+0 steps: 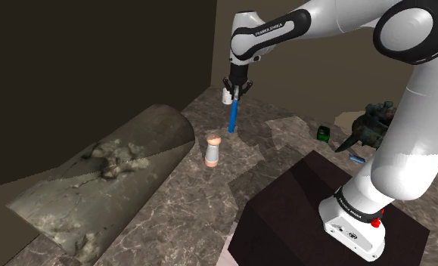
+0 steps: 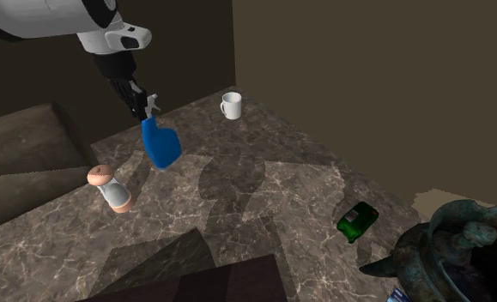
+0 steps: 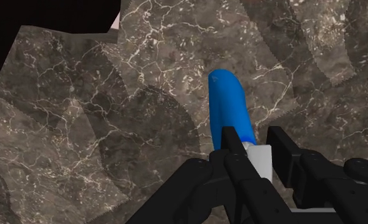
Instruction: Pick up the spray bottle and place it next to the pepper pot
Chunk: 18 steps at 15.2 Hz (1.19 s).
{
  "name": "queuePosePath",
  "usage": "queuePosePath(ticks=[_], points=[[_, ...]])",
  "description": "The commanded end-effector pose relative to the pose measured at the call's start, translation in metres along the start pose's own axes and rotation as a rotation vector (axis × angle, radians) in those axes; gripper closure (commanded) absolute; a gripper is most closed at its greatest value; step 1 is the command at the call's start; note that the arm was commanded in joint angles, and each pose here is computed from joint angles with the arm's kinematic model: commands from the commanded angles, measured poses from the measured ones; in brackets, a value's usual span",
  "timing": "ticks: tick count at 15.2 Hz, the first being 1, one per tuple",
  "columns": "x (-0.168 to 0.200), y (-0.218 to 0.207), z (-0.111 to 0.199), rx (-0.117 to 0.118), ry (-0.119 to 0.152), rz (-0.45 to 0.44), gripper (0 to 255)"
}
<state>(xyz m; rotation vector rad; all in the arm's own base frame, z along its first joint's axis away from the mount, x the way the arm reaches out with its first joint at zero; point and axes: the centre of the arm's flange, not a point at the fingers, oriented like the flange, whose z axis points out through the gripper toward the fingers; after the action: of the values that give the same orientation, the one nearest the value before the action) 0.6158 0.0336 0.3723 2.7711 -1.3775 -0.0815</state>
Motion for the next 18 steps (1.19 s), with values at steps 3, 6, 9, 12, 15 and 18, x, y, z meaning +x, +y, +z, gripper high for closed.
queuePosePath(ticks=[3,6,9,12,15,18], points=[[0.0,-0.002,0.021,0.001,0.001,0.0,255],[0.001,-0.003,0.037,0.001,0.001,0.0,255],[0.001,-0.004,0.052,0.001,0.001,0.0,255],[0.001,-0.005,0.068,0.001,0.001,0.0,255],[0.002,-0.006,0.084,0.001,0.001,0.0,255],[0.002,-0.007,0.093,0.001,0.001,0.0,255]])
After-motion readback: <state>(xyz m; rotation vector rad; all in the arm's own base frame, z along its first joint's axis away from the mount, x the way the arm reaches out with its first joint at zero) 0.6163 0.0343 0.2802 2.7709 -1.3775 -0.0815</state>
